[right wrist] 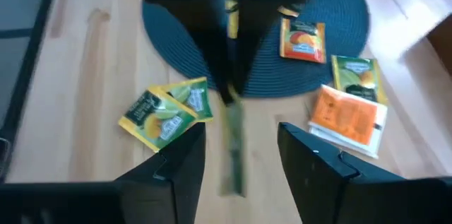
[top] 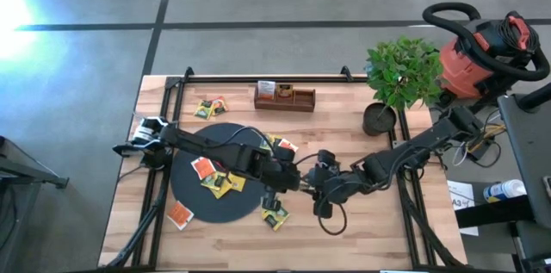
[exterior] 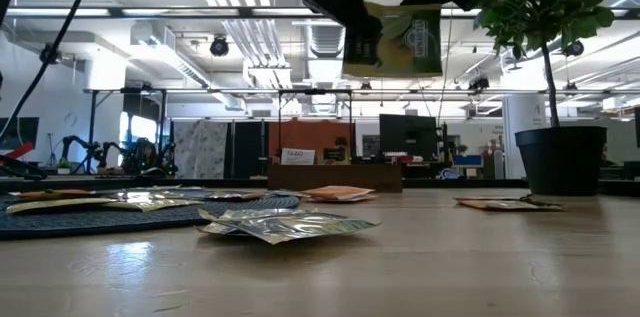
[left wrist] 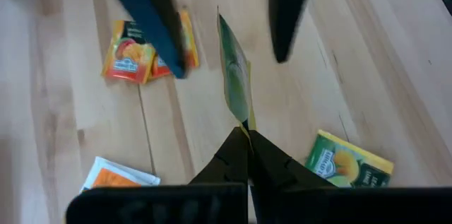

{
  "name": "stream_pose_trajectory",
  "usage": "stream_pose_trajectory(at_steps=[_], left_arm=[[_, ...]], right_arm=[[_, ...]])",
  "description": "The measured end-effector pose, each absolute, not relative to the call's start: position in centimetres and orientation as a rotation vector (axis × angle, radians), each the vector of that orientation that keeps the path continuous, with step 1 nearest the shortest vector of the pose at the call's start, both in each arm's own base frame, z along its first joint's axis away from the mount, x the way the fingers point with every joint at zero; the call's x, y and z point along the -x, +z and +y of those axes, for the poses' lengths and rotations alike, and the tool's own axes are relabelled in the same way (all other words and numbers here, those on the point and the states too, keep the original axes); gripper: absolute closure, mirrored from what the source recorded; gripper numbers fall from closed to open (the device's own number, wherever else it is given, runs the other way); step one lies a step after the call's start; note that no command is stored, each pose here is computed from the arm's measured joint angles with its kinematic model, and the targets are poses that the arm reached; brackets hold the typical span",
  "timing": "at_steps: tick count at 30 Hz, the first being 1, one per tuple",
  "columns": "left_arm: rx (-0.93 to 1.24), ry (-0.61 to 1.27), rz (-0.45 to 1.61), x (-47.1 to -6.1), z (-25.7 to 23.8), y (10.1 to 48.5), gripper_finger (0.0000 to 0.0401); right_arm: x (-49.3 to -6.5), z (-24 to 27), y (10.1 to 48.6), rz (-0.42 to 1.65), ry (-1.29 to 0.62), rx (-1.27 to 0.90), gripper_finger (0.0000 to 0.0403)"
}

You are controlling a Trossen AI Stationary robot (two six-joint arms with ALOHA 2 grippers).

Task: Pick & Place Tea
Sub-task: Put the green tea bag into the right section of the wooden organizer

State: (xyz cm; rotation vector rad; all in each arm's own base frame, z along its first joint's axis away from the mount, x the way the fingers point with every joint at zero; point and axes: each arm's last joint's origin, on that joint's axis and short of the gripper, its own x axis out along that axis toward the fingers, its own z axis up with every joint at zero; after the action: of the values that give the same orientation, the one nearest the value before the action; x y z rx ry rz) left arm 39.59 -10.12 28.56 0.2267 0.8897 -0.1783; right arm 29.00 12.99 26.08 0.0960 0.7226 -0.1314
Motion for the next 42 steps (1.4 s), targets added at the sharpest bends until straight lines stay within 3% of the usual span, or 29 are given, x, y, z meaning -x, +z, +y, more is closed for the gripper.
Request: stream_pose_trajectory(at_steps=[9,21,26,36,42], left_arm=[[-0.210,-0.171,0.826,-40.1,-10.2,29.0,0.0401],[-0.204,-0.170,0.820,-40.1,-10.3,29.0,0.0400],[-0.136,-0.118,0.827,-40.1,-10.2,29.0,0.0379],[-0.103,0.078,0.817,-39.0,-9.5,30.2,0.0282],[-0.047,0.184,0.787,-37.6,-8.9,31.9,0.0266]], right_arm=[[-28.8,12.9,25.4,0.753,-0.116,-0.102,0.0250],[-28.8,12.8,25.3,0.768,-0.102,-0.132,0.0386],[-28.8,12.8,25.3,0.767,-0.115,-0.162,0.0394],[-28.8,12.7,25.2,0.758,-0.158,-0.200,0.0394],[-28.5,12.6,25.7,0.695,-0.249,-0.190,0.0394]])
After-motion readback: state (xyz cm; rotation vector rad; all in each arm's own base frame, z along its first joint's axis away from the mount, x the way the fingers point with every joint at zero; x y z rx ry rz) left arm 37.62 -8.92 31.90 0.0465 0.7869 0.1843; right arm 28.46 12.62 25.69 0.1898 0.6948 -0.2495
